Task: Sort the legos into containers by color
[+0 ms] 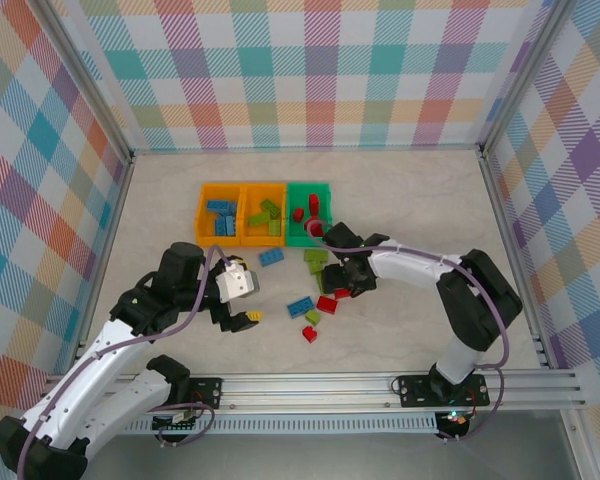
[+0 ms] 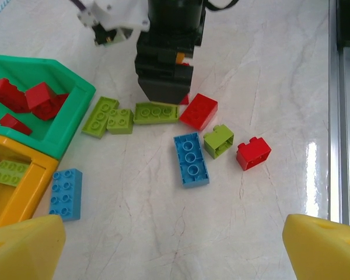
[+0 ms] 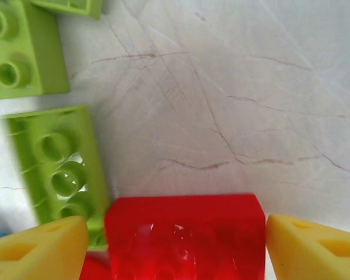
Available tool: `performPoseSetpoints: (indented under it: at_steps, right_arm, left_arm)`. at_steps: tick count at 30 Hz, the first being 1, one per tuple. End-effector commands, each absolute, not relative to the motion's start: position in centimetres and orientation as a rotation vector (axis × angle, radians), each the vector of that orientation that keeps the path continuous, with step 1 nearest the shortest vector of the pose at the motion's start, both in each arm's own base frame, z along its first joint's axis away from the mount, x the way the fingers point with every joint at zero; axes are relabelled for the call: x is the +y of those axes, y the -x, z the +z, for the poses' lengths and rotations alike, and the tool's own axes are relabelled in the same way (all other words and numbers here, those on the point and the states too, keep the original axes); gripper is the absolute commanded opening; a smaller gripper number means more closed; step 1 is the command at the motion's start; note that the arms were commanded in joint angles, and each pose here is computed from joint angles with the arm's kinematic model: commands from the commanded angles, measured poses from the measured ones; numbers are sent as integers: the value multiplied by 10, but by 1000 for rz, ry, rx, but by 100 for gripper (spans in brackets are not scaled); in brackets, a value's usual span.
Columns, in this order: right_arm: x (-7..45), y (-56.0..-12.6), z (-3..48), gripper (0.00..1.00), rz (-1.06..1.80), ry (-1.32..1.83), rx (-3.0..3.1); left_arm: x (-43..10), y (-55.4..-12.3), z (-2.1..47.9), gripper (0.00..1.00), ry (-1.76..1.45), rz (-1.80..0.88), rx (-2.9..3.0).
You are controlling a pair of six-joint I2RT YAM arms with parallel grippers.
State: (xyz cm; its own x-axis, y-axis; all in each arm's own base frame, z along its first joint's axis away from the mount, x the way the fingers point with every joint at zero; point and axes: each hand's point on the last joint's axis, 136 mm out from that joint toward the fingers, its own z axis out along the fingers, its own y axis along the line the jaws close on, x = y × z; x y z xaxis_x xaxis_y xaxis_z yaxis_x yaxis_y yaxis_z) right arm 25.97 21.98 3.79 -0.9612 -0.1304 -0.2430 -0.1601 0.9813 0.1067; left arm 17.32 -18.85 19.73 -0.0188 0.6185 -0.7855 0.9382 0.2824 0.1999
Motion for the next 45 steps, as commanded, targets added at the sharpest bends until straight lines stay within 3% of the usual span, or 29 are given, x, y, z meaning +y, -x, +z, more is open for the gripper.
performPoseSetpoints:
  at_steps: [1, 5, 12, 19, 23, 27, 37, 38, 42, 45]
  right_arm:
    - [218, -259, 50, 77, 205, 211, 2856]
    - [213, -254, 40, 69, 183, 214, 2875]
    - [202, -252, 18, 76, 75, 229, 2913]
    - [200, -252, 6, 61, 37, 229, 2931]
    - [201, -247, 8, 74, 61, 247, 2949]
    - [208, -242, 12, 75, 138, 271, 2952]
    - [198, -240, 10, 52, 116, 238, 2952]
    - [198, -238, 11, 54, 130, 237, 2957]
    - [200, -221, 17, 78, 235, 346, 2956]
    - [195, -212, 26, 81, 279, 447, 2901]
  left_arm:
    - [-192, -173, 200, 96, -1433, -492, 1687]
    - [-191, -174, 201, 99, -1428, -485, 1689]
    - [-192, -173, 202, 100, -1424, -500, 1682]
    - [-192, -172, 201, 100, -1427, -501, 1686]
    - [-193, -168, 201, 100, -1439, -514, 1664]
    - [-194, -167, 202, 100, -1440, -519, 1652]
    - [-193, -169, 199, 100, -1437, -510, 1668]
    - [-193, -169, 199, 100, -1437, -511, 1670]
    - [-192, -168, 198, 100, -1440, -512, 1676]
    - [-193, -169, 197, 100, -1439, -513, 1674]
